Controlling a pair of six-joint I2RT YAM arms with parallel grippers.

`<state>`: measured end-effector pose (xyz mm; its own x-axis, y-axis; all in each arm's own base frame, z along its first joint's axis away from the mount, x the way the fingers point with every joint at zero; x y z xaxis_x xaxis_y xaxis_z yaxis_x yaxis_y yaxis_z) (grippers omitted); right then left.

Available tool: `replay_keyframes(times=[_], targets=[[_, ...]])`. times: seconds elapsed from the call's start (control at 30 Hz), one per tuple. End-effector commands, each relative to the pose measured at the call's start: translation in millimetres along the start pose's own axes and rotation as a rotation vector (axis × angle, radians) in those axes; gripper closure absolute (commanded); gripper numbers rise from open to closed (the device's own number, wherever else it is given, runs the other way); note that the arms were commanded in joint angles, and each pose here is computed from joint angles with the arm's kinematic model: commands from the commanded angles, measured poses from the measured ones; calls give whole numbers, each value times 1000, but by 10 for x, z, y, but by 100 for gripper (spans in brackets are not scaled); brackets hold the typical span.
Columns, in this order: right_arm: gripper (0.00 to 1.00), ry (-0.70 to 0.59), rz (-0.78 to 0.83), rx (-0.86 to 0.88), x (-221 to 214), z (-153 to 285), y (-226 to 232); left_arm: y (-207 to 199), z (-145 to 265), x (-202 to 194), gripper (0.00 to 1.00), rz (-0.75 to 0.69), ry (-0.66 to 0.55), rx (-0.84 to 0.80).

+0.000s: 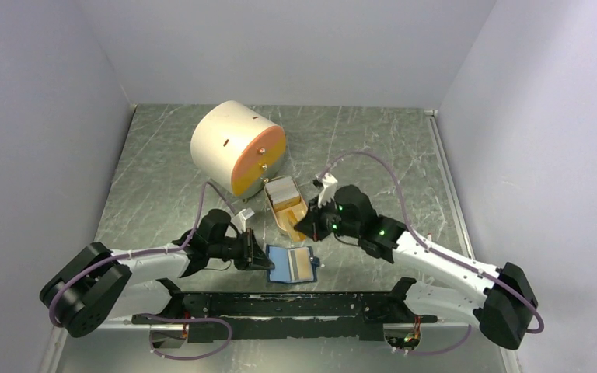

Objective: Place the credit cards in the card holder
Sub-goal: Insert the credit card into the card holder.

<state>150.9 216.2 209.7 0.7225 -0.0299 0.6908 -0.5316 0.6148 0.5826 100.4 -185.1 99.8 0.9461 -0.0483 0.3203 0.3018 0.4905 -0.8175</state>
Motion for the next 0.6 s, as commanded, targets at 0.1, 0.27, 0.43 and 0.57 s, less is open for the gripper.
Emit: replay_keyframes(times=[0.1,0.27,0.43,0.57], targets=[[100,18,-515,-2,-508,155,-81,-20,-16,-13,86,-11,9,-81],[100,-3,-630,-1,-788,173,-246,70,-14,-71,79,5,30,-13],[100,-7,-666,14,-921,155,-292,129,6,-87,76,10,35,76],[100,-30,-696,32,-985,124,-313,173,25,-93,74,16,34,148]])
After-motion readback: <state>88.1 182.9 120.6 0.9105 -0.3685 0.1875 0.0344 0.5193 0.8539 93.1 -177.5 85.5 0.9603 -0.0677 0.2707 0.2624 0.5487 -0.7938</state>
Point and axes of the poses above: each gripper's point midway between its finger pads, its own z axis back along the fingers, its own y axis along the line the jaws close on, x = y × z, the point moved 9 cm from there along z, back along the fingers, and after that the axes turned 15 degrees about -z, right-handed, at the moved point
